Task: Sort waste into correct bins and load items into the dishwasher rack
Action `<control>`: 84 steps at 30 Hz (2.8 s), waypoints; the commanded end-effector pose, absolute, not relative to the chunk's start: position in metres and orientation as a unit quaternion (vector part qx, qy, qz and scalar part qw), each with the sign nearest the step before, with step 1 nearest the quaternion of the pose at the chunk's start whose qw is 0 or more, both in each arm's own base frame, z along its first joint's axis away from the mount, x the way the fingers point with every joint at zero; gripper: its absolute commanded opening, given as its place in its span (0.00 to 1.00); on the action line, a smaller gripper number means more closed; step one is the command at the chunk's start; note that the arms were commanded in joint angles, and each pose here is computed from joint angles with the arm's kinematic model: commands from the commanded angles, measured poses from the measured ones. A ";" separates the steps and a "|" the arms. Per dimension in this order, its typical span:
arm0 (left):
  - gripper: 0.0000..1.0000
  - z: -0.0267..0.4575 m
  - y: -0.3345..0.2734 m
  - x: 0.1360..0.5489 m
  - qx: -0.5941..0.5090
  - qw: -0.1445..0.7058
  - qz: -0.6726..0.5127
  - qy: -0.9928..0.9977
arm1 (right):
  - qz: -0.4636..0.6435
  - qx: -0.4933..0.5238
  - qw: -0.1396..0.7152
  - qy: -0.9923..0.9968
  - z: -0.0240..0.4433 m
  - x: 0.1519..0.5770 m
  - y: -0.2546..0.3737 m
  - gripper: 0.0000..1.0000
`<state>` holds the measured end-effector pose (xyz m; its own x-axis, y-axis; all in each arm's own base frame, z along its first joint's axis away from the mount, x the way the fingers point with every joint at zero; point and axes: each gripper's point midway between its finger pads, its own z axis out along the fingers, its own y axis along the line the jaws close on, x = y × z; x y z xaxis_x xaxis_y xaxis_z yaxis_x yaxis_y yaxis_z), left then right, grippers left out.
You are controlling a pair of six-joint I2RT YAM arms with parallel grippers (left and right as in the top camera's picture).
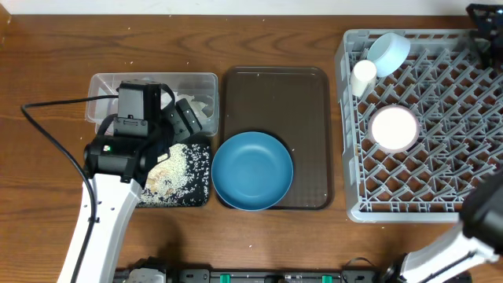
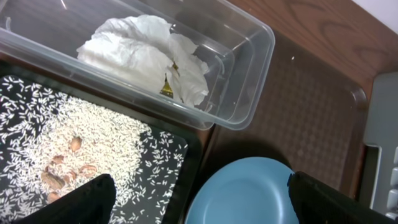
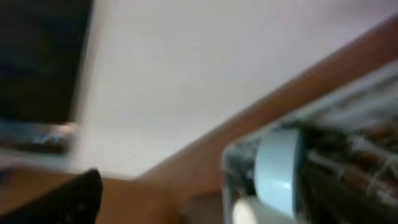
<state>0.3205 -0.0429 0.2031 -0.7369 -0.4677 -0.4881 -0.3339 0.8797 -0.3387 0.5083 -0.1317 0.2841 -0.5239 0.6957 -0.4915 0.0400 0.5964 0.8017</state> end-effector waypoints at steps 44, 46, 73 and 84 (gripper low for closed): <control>0.91 0.214 -0.039 0.323 -0.219 0.307 -0.110 0.920 | 0.125 -0.057 0.096 0.986 0.158 0.346 0.219 0.80; 0.91 0.214 -0.039 0.323 -0.219 0.307 -0.110 0.920 | 0.125 -0.073 0.092 0.985 0.157 0.338 0.230 0.82; 0.91 0.214 -0.039 0.323 -0.219 0.307 -0.110 0.920 | 0.081 -0.264 0.064 0.959 0.124 0.203 0.335 0.30; 0.91 0.214 -0.039 0.323 -0.219 0.307 -0.110 0.920 | 0.060 -0.281 0.039 0.957 0.075 0.172 0.329 0.22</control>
<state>0.3204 -0.0429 0.2031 -0.7372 -0.4673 -0.4880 -0.3337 0.8799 -0.3383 0.1781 0.3288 0.0838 -0.8446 -0.5243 -0.1083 -0.5344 0.8377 0.1125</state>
